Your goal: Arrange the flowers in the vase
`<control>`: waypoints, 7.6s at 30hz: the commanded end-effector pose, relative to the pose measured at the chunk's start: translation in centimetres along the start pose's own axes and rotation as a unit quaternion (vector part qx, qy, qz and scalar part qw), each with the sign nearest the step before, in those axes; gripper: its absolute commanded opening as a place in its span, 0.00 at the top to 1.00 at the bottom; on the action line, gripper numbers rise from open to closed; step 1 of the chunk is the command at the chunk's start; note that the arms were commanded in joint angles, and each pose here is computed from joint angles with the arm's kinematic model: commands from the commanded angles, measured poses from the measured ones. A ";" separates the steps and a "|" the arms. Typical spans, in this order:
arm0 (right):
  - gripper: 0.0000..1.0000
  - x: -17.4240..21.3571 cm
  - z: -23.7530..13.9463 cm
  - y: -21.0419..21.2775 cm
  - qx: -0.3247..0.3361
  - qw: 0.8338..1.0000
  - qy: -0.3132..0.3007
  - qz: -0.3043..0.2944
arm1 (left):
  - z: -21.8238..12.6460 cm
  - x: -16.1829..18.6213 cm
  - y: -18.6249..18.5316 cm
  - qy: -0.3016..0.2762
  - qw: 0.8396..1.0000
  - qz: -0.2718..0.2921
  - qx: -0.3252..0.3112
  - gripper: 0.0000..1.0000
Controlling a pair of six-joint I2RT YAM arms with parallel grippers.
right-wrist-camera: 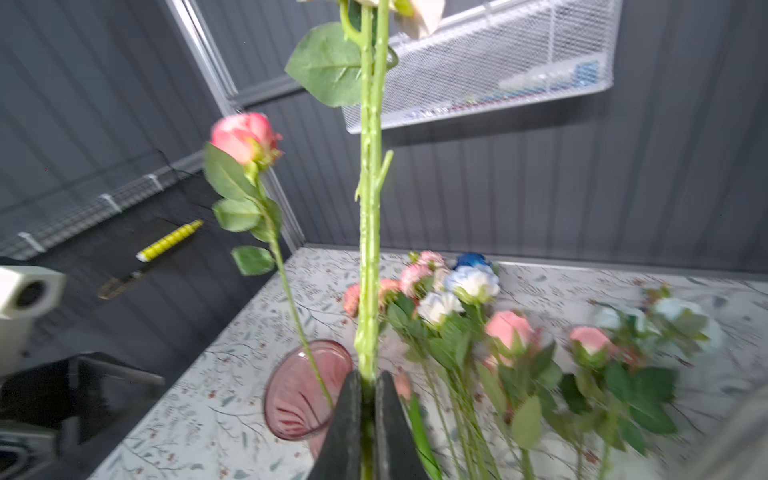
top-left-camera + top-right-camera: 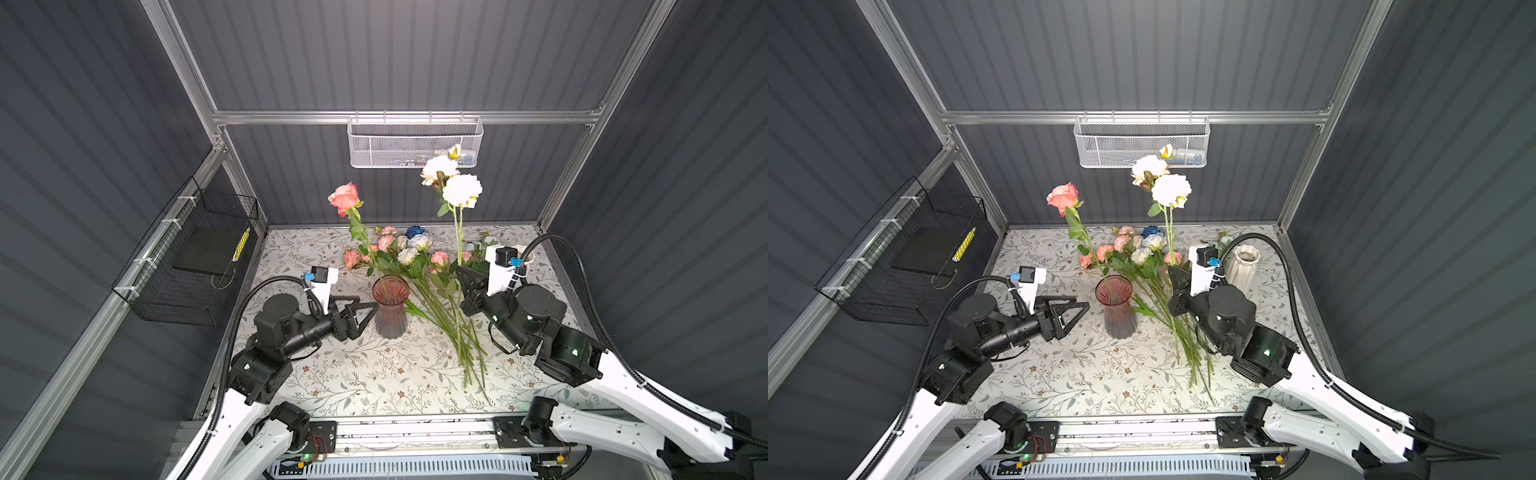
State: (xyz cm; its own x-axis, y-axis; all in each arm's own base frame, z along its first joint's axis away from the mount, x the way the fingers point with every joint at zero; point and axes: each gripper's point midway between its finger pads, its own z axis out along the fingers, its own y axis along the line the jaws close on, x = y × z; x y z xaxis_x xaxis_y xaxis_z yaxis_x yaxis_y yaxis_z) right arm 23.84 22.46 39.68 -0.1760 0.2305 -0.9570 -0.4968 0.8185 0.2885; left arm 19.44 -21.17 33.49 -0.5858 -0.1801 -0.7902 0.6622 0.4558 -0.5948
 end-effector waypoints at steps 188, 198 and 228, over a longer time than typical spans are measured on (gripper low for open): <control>0.73 3.9 13.9 8.5 -0.159 0.987 -0.015 -0.026 | -3.8 0.5 4.8 -0.087 0.982 0.023 -0.165 0.00; 0.29 3.5 9.6 7.4 -0.158 0.987 0.019 -0.003 | -3.8 0.4 4.6 -0.091 0.983 0.022 -0.161 0.00; 0.58 26.6 7.4 -18.8 0.250 0.871 0.423 -0.013 | -4.0 1.6 5.4 -0.087 0.982 0.007 -0.167 0.00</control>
State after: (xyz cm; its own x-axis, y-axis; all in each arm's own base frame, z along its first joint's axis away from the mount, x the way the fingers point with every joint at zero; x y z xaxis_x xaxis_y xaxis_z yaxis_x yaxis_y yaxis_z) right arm 34.04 18.84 9.19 -0.8212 -0.0582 -0.5676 -0.1490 0.9821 0.1148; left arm 20.60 -15.40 29.88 -0.4632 -0.3065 -0.8316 0.4546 0.7233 -0.5198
